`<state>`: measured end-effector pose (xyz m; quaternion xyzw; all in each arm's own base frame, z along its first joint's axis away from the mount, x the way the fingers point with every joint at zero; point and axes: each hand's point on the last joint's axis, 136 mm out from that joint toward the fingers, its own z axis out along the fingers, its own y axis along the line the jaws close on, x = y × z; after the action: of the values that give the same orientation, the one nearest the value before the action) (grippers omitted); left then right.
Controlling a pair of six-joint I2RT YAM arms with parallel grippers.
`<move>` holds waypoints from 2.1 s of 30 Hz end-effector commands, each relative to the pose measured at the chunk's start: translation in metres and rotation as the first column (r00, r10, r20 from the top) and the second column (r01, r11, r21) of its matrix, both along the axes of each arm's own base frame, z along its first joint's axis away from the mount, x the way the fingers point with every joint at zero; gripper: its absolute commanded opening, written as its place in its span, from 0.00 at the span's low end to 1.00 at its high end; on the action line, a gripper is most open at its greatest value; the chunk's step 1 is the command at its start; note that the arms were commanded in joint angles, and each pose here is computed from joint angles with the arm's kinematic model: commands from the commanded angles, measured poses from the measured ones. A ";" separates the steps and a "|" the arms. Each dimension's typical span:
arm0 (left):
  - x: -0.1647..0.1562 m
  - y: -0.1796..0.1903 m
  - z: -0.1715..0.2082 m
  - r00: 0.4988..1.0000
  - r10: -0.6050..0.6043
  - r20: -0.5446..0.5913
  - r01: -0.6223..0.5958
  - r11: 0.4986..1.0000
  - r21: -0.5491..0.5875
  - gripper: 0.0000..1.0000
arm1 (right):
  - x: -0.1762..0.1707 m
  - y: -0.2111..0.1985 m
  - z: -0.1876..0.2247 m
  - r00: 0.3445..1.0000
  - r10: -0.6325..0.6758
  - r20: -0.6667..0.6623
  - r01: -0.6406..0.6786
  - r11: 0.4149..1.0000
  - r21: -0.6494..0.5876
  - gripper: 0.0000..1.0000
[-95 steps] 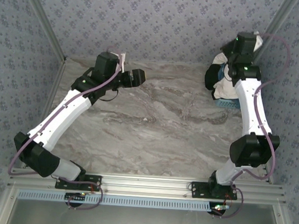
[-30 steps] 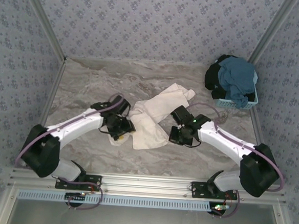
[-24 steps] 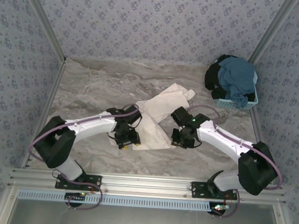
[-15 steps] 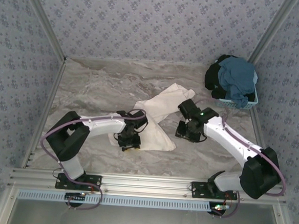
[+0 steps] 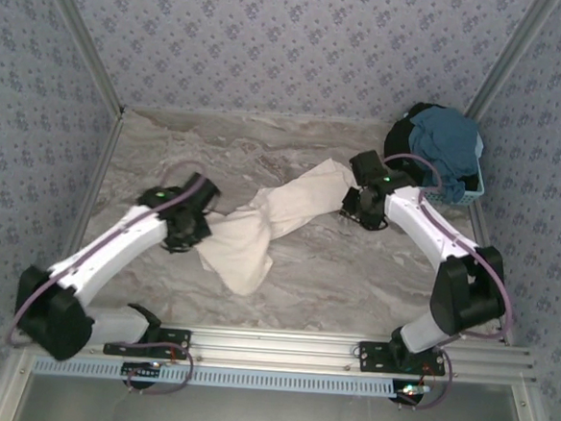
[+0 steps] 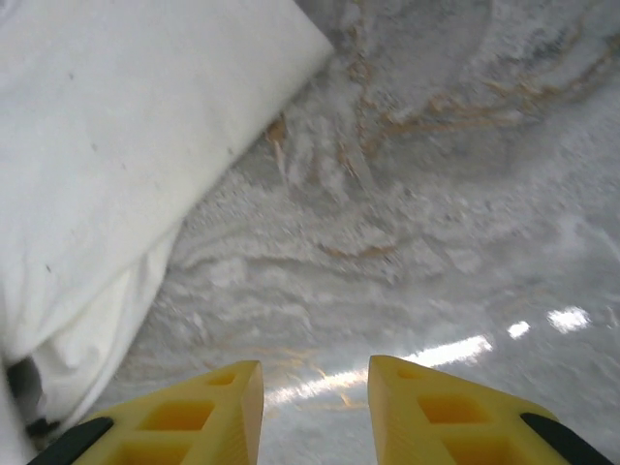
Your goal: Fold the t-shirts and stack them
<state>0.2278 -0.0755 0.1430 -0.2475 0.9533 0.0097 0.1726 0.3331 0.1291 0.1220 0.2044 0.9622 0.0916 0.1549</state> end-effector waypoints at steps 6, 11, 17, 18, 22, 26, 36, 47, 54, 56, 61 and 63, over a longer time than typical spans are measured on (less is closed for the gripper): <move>-0.001 0.078 0.074 0.995 0.008 0.096 -0.032 0.969 0.245 0.00 | 0.033 0.004 -0.016 0.991 -0.132 -0.010 0.132 0.991 0.003 0.36; 0.011 0.096 0.106 0.983 0.015 0.182 -0.074 0.943 0.324 0.00 | 0.041 0.001 -0.025 0.986 -0.168 -0.023 0.168 0.986 -0.007 0.38; 0.031 0.092 0.145 0.951 -0.062 0.303 -0.042 0.945 0.324 0.00 | 0.055 0.001 -0.018 0.985 -0.171 -0.007 0.171 0.985 -0.002 0.40; 0.034 0.089 0.151 0.940 -0.079 0.332 -0.031 0.949 0.314 0.00 | 0.059 0.003 -0.017 0.987 -0.163 0.000 0.163 0.987 0.002 0.41; 0.049 0.047 0.172 0.843 -0.237 0.483 0.165 0.968 0.187 0.00 | 0.083 0.007 -0.014 0.987 -0.156 0.037 0.155 0.988 0.025 0.50; 0.046 0.008 0.170 0.764 -0.326 0.556 0.340 0.937 0.082 0.00 | 0.111 0.017 -0.021 0.987 -0.156 0.041 0.153 0.985 0.075 0.56; 0.023 0.004 0.144 0.788 -0.335 0.517 0.371 0.928 0.035 0.00 | 0.152 0.042 -0.068 0.968 -0.251 -0.028 0.252 0.952 0.174 0.50; 0.021 0.001 0.130 0.805 -0.329 0.493 0.370 0.929 0.017 0.00 | 0.160 0.029 -0.048 0.938 -0.346 0.015 0.339 0.928 0.155 0.46; 0.027 0.001 0.127 0.809 -0.326 0.488 0.363 0.931 0.020 0.00 | 0.154 0.034 -0.056 0.915 -0.401 -0.051 0.404 0.898 0.175 0.46; 0.028 -0.001 0.126 0.810 -0.328 0.486 0.366 0.931 0.019 0.00 | 0.157 0.037 -0.061 0.909 -0.413 -0.058 0.416 0.890 0.186 0.46; 0.030 -0.001 0.123 0.814 -0.328 0.479 0.365 0.931 0.017 0.00 | 0.162 0.042 -0.075 0.891 -0.445 -0.091 0.454 0.872 0.183 0.46; 0.030 -0.001 0.122 0.816 -0.326 0.477 0.364 0.931 0.014 0.00 | 0.161 0.044 -0.082 0.884 -0.453 -0.117 0.468 0.864 0.185 0.44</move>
<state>0.2556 -0.0720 0.2636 -0.0721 0.9142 -0.1063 0.3844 0.5013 0.1700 0.0570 0.4211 0.8806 0.1587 0.1483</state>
